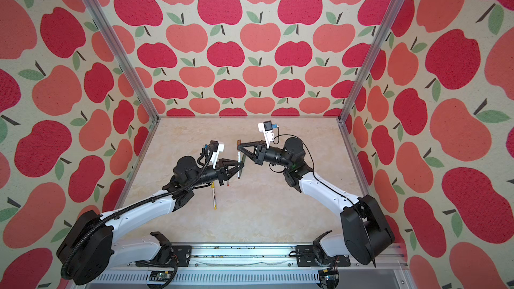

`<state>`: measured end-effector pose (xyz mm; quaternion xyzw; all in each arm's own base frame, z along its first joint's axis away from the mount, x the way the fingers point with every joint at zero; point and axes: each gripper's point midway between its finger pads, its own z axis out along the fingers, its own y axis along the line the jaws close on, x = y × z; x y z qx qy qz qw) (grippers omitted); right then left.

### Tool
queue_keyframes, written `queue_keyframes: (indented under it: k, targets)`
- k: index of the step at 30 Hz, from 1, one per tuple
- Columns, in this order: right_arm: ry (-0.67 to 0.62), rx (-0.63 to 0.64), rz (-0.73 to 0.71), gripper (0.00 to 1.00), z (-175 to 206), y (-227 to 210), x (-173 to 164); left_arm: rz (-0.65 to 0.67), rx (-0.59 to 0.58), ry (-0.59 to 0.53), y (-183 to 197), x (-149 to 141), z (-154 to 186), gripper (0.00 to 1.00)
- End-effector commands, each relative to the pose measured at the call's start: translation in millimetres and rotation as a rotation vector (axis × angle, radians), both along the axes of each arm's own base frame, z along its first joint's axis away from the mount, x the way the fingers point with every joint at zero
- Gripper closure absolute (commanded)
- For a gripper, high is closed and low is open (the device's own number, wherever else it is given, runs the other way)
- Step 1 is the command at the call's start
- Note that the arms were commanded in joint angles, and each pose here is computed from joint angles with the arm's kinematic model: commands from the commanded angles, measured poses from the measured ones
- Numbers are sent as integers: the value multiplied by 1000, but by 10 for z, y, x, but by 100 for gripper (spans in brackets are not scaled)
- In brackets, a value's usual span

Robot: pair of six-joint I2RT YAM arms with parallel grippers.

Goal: Insert pens into pen caps
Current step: Put on the pen cap to the pen.

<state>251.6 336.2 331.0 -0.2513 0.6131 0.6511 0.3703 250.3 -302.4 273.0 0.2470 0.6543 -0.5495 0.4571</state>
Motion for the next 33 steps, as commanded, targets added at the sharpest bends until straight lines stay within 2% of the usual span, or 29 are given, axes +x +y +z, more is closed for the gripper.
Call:
queue_keyframes:
  k: [1,9,19,23,27,33]
  targets:
    - [51,-45,131,90,-212,96,-269,39,-97,-149,52,73,382,100]
    - [70,-54,150,88,-238,112,-304,55,-106,-210,64,86,450,100]
    - [100,-95,168,88,-342,122,-335,89,-53,-335,100,97,543,100]
    - [89,-97,164,84,-321,110,-348,101,-48,-353,124,122,582,100]
    - [67,-101,153,77,-265,93,-354,92,-45,-349,113,132,558,100]
    - [1,-114,124,59,-74,30,-386,78,-34,-308,97,129,400,100]
